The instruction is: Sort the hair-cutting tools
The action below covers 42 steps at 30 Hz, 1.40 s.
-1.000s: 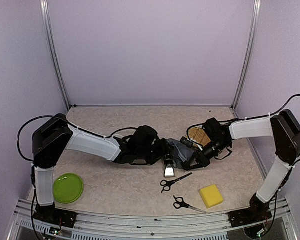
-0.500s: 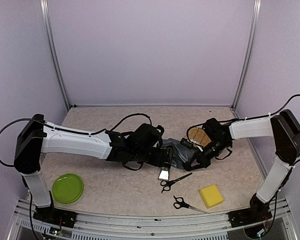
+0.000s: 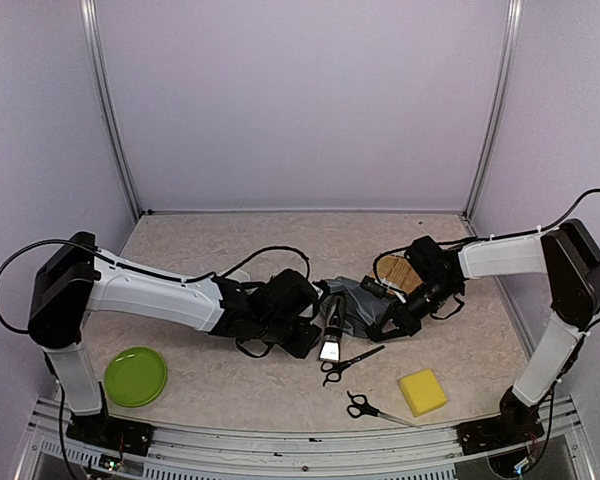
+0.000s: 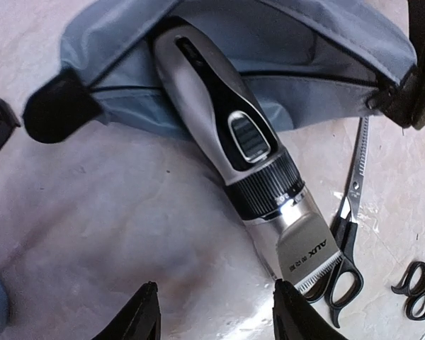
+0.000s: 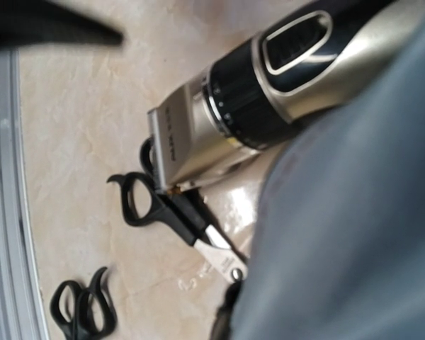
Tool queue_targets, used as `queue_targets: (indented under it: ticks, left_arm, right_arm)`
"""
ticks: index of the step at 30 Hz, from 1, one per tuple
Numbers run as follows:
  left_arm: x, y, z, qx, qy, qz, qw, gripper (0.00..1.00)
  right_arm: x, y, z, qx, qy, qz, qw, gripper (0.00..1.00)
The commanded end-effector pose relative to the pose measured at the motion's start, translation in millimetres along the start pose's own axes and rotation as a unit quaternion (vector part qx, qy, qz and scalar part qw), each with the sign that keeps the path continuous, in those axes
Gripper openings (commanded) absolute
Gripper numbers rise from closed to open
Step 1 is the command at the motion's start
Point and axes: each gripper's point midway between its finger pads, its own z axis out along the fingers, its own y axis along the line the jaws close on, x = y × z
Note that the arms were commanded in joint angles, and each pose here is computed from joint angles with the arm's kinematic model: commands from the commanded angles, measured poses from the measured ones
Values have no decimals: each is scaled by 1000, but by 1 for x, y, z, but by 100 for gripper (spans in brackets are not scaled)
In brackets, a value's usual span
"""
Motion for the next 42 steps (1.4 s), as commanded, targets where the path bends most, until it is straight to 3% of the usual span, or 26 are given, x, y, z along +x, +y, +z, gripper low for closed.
queue_targets:
  ticks: [1, 8, 14, 20, 26, 31, 35, 38, 40, 42]
  left_arm:
    - [7, -19, 17, 44, 1, -18, 999, 54]
    - [15, -39, 34, 95, 13, -26, 995, 47]
    - [-13, -66, 35, 166, -38, -31, 985, 46]
    - [-41, -88, 37, 219, -87, -24, 971, 51]
    - [-45, -87, 11, 245, -107, -3, 964, 58]
    - [-46, -50, -9, 161, -96, 80, 979, 58]
    - [-56, -29, -7, 137, -72, 155, 976, 59]
    - [-48, -41, -9, 120, -69, 297, 945, 61]
    - [-41, -49, -8, 100, -78, 389, 912, 63]
    - [-40, -51, -1, 84, -74, 428, 897, 64]
  right_arm:
    - [0, 3, -1, -13, -6, 4, 1000, 0]
    - [1, 3, 0, -16, -6, 7, 1000, 0]
    - [4, 0, 3, -15, 0, 12, 1000, 0]
    - [2, -1, 4, -22, 1, 18, 1000, 2]
    - [0, -5, 2, -18, 0, 19, 1000, 3]
    - [0, -6, -2, -13, -1, 18, 1000, 3]
    - [1, -7, -1, -15, -1, 17, 1000, 3]
    - [2, -6, 0, -20, 1, 17, 1000, 4]
    - [3, -6, 0, -21, 3, 17, 1000, 4]
    - [2, -6, 0, -22, 3, 18, 1000, 4]
